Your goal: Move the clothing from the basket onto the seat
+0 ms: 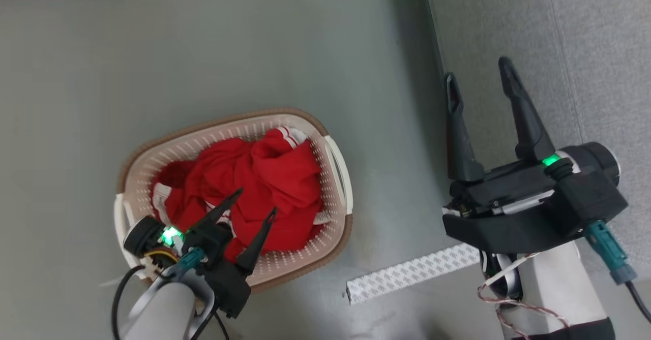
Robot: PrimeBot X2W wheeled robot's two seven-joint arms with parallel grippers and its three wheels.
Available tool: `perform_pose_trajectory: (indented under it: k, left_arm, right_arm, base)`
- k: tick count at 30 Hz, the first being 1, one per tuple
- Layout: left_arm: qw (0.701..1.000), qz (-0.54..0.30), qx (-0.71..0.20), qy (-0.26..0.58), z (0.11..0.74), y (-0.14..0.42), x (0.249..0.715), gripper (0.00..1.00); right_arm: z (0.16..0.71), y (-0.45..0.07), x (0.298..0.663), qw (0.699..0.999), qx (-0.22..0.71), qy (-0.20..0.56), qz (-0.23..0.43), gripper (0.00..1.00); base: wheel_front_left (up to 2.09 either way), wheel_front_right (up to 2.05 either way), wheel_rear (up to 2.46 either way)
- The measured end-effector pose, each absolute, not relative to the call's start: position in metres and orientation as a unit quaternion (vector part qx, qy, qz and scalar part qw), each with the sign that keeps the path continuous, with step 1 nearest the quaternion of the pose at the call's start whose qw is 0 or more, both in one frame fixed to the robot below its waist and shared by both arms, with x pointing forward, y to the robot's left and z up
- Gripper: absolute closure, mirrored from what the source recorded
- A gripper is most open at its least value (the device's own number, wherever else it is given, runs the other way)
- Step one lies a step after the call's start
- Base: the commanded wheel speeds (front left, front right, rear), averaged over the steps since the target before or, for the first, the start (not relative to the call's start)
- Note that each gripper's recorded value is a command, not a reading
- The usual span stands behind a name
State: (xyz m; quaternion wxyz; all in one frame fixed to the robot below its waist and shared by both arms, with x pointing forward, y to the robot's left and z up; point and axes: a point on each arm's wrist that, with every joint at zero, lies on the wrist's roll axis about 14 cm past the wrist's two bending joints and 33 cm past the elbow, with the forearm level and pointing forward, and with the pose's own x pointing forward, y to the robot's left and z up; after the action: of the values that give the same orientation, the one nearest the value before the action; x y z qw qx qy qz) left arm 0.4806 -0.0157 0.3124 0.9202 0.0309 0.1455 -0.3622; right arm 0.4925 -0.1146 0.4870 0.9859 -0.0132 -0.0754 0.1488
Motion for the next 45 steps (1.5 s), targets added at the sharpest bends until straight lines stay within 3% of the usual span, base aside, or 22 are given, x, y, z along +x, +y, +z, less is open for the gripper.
perform_pose_trajectory:
  k: [14,45]
  left_arm:
    - [0.880,-0.435,0.072,0.176,0.246,-0.051,0.486,0.00]
    - [0.848,-0.462,0.116,0.232,0.142,-0.071,0.489,0.00]
  right_arm:
    - [0.466,-0.127,0.512,0.988,0.005,-0.069,0.137,0.00]
    - [0.429,-0.177,0.510,0.997,0.011,-0.012,0.073,0.00]
  base:
    - [0.00,0.00,0.00]
    - [0.00,0.00,0.00]
